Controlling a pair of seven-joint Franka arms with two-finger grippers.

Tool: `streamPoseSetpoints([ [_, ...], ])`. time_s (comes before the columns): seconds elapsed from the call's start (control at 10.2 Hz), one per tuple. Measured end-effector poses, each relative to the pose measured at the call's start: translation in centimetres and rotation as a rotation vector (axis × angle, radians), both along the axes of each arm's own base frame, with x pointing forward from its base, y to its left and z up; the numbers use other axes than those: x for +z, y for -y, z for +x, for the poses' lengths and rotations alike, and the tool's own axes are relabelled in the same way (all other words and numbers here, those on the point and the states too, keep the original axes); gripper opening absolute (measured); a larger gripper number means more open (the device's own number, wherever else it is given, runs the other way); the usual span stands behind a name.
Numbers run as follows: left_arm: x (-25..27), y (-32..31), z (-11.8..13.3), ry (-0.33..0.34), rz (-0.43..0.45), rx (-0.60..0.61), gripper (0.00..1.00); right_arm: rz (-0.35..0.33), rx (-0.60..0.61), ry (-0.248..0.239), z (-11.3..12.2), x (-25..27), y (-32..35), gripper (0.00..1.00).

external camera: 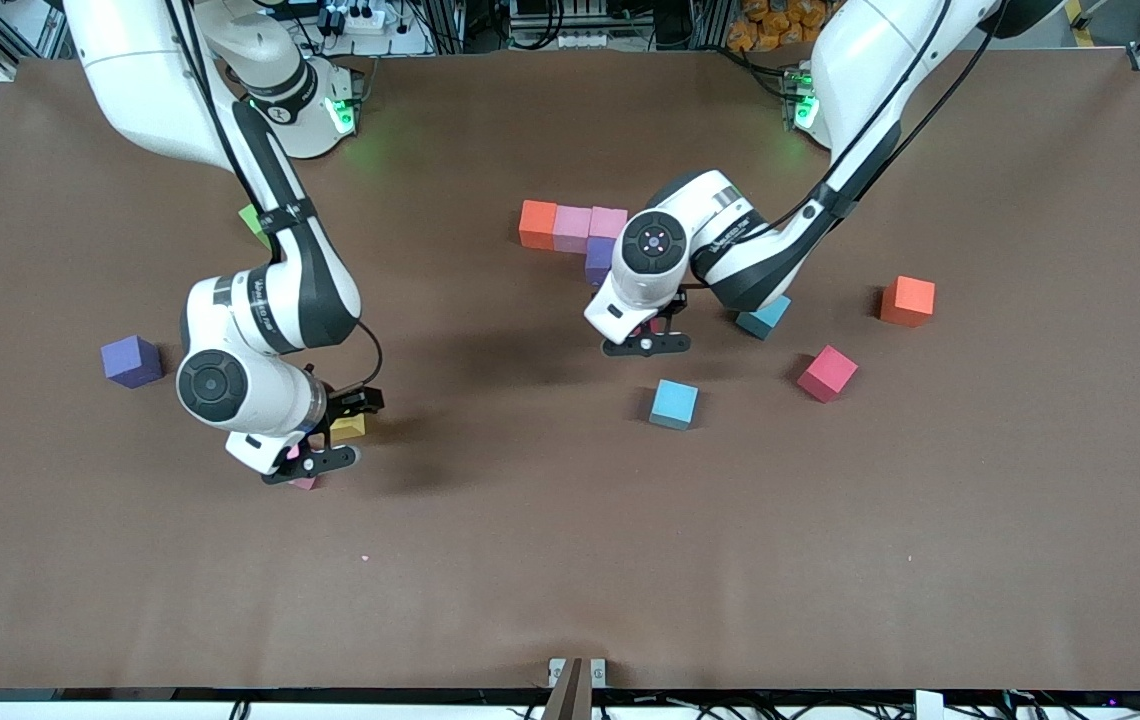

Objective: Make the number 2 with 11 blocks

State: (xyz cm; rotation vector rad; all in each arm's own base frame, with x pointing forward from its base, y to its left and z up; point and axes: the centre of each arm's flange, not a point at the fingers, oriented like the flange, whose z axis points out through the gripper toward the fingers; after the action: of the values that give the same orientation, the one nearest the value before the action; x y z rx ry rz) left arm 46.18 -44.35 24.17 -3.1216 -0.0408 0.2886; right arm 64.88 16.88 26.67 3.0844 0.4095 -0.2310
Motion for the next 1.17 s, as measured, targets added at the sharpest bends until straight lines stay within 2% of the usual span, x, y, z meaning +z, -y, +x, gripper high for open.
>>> streamPoseSetpoints([
  [0.1,-0.6,0.6,-0.5,0.007,-0.001,-0.023,0.61,-0.020,0.025,0.004,0.3,-0.6,1.0,1.00],
  [0.39,-1.7,2.2,-2.1,0.015,0.000,-0.076,0.61,-0.019,0.050,0.008,0.9,-2.7,4.2,1.00],
  [0.68,-2.6,3.3,-3.4,0.005,0.001,-0.104,0.61,-0.002,0.032,-0.011,-0.1,-4.8,4.3,1.00],
  [0.88,-3.2,3.9,-3.8,0.010,-0.012,-0.110,0.61,0.020,0.016,-0.026,-0.4,-4.7,4.0,1.00],
  [1.17,-3.9,4.5,-4.6,0.004,-0.012,-0.102,0.61,0.029,0.016,-0.022,-0.4,-3.8,3.7,1.00],
])
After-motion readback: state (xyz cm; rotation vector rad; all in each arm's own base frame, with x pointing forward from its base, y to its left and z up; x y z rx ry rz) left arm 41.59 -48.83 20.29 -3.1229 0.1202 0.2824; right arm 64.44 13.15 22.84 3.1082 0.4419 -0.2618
